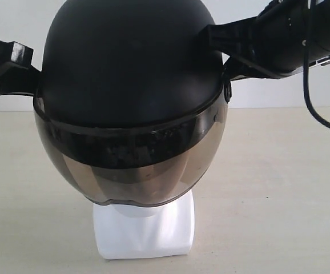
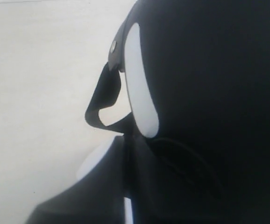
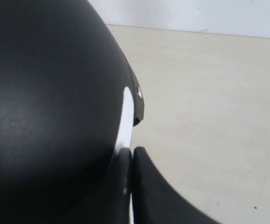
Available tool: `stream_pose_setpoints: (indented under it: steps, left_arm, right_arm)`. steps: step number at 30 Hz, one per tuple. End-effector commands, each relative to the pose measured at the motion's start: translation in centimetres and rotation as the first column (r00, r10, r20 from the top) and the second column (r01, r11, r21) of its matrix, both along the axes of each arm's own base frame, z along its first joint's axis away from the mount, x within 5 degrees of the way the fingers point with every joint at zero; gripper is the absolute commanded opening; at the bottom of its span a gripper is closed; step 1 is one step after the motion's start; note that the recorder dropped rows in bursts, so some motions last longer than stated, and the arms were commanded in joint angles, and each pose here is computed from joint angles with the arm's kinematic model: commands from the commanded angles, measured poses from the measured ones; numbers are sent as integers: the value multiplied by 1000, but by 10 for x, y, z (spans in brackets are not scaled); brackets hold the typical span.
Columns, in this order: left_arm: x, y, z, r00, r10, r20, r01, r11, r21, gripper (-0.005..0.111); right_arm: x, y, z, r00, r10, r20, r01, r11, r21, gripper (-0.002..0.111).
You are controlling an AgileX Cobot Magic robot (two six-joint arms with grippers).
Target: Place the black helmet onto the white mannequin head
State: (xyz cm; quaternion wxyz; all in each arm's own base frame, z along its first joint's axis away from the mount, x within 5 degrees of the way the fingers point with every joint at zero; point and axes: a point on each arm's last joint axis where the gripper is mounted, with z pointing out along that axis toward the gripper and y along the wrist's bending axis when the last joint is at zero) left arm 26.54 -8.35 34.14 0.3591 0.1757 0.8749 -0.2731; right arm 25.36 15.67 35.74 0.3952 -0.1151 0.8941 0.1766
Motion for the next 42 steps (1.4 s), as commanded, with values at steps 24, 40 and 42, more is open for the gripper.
stream_pose_setpoints:
  steps: [24, 40, 42]
  left_arm:
    - [-22, -18, 12, 989, -127, -81, 115, 983, -142, 4]
    - [-24, -13, 16, 995, -94, -27, 92, 993, -77, 4]
    - [-26, -12, 18, 996, -90, -14, 88, 993, -75, 4]
  right_arm:
    - [13, -4, -1, 993, -58, 103, 65, 996, -60, 0]
    - [6, -10, 15, 990, -81, 115, 86, 996, -35, 0]
    - [5, -11, 14, 991, -85, 100, 90, 995, -47, 0]
